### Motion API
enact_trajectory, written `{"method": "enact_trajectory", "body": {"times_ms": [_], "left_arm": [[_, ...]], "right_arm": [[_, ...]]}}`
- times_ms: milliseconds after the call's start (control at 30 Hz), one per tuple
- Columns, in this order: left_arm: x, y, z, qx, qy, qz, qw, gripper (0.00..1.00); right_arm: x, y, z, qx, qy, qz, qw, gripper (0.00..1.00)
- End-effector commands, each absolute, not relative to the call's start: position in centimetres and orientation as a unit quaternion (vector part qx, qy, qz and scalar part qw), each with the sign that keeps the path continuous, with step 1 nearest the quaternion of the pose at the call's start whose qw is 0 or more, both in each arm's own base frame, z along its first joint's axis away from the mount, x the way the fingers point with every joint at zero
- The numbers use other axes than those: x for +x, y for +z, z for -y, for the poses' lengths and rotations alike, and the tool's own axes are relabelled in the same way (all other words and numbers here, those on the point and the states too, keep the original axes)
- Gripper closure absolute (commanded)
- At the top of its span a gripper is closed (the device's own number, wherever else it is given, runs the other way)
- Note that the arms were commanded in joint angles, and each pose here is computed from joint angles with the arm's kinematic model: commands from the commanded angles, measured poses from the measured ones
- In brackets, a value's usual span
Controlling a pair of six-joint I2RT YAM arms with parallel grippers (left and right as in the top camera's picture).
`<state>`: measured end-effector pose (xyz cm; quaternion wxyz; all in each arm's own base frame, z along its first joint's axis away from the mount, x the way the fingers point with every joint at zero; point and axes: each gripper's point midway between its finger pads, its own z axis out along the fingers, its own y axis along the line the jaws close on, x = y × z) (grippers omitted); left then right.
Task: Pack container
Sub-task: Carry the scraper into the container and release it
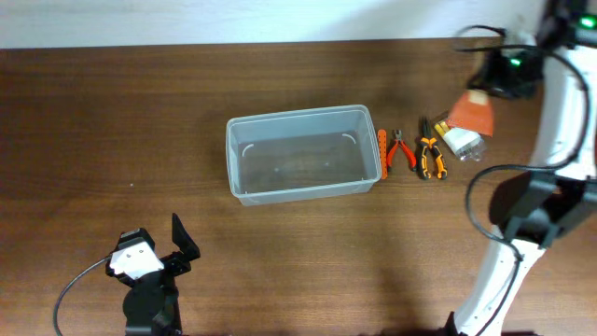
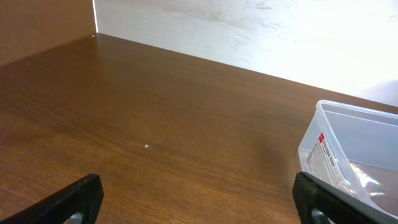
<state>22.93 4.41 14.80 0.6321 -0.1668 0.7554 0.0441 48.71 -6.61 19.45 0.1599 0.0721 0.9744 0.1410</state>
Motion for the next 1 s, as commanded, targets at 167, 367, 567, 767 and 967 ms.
{"method": "enact_trajectory", "body": {"times_ms": [167, 367, 567, 767, 967], "left_arm": [[22.9, 14.7, -4.4, -0.163, 0.047, -0.756, 0.632, 0.01], [22.9, 14.7, -4.4, -0.163, 0.047, -0.756, 0.632, 0.01], [22.9, 14.7, -4.4, -0.163, 0.047, -0.756, 0.632, 0.01], [22.9, 14.7, -4.4, -0.163, 0.047, -0.756, 0.632, 0.01], [22.9, 14.7, -4.4, -0.163, 0.047, -0.756, 0.632, 0.01]], "right_arm": [[47.5, 22.0, -11.5, -0.247, 0.167, -0.938, 0.178, 0.89], [45.6, 21.6, -21.5, -0.490, 0.141, -0.834, 0.208, 0.95], [44.1, 18.4, -26.7, -0.632, 0.114, -0.741, 0.196, 0.96], [43.8, 13.4, -27.1, -0.671, 0.120, -0.716, 0.149, 0.96], [43.2, 8.9, -25.8, -0.672, 0.127, -0.724, 0.096, 0.96]]}}
